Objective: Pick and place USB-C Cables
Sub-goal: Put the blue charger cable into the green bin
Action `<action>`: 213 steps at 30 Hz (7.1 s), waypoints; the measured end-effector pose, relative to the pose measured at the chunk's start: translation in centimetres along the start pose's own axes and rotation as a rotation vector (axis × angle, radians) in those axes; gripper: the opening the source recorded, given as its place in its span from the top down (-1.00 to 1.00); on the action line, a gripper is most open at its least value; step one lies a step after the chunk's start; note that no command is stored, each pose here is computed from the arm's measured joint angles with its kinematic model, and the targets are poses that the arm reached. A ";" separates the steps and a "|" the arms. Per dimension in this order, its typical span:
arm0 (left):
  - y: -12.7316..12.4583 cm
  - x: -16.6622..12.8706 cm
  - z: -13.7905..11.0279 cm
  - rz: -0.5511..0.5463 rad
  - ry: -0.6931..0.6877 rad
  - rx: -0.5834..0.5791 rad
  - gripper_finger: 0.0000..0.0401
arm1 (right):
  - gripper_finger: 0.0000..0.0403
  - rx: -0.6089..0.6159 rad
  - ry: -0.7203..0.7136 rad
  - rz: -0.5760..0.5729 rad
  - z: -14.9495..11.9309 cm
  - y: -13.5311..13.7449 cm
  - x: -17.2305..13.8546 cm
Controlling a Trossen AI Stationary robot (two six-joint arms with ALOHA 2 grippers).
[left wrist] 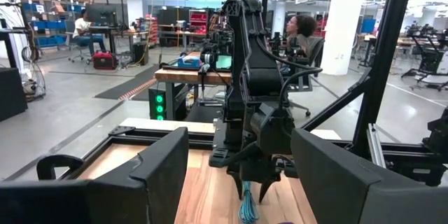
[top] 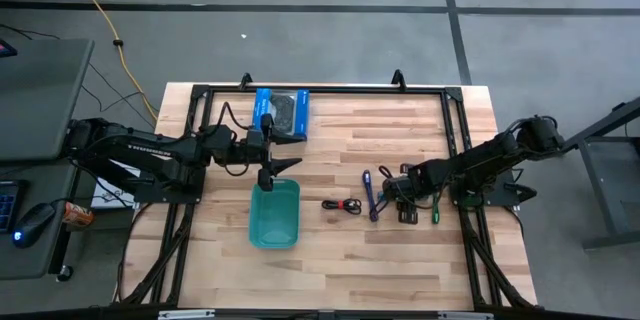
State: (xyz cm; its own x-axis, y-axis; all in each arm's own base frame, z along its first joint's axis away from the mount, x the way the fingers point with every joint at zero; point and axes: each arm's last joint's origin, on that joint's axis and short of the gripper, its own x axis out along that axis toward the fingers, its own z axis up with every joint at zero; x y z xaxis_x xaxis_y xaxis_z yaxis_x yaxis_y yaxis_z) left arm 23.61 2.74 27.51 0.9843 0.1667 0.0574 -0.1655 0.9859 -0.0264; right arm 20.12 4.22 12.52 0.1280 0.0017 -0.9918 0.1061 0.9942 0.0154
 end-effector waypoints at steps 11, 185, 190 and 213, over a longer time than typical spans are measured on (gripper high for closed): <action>0.0 0.0 0.0 0.000 0.000 0.000 -0.17 | 0.62 -0.002 0.000 0.004 0.0 0.0 0.0; -0.5 10.0 -5.1 0.036 -0.015 -0.063 -0.11 | 0.86 -0.143 -1.519 0.233 11.4 -3.8 -13.2; -0.6 10.0 -5.3 0.023 0.000 -0.061 0.21 | 0.86 -0.142 -1.516 0.232 11.4 -3.8 -13.2; -0.6 10.0 -5.4 0.022 0.011 -0.070 0.99 | 0.86 -0.143 -1.506 0.204 11.4 -3.9 -13.1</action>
State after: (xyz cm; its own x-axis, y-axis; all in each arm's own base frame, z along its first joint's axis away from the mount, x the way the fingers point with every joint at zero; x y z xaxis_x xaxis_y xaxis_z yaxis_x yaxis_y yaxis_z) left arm 33.92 3.75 22.71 0.9812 0.1880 0.0448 -0.1830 0.9783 -0.0969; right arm 29.29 -0.88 26.86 0.9904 0.1161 0.0750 -0.1188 0.9924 0.0320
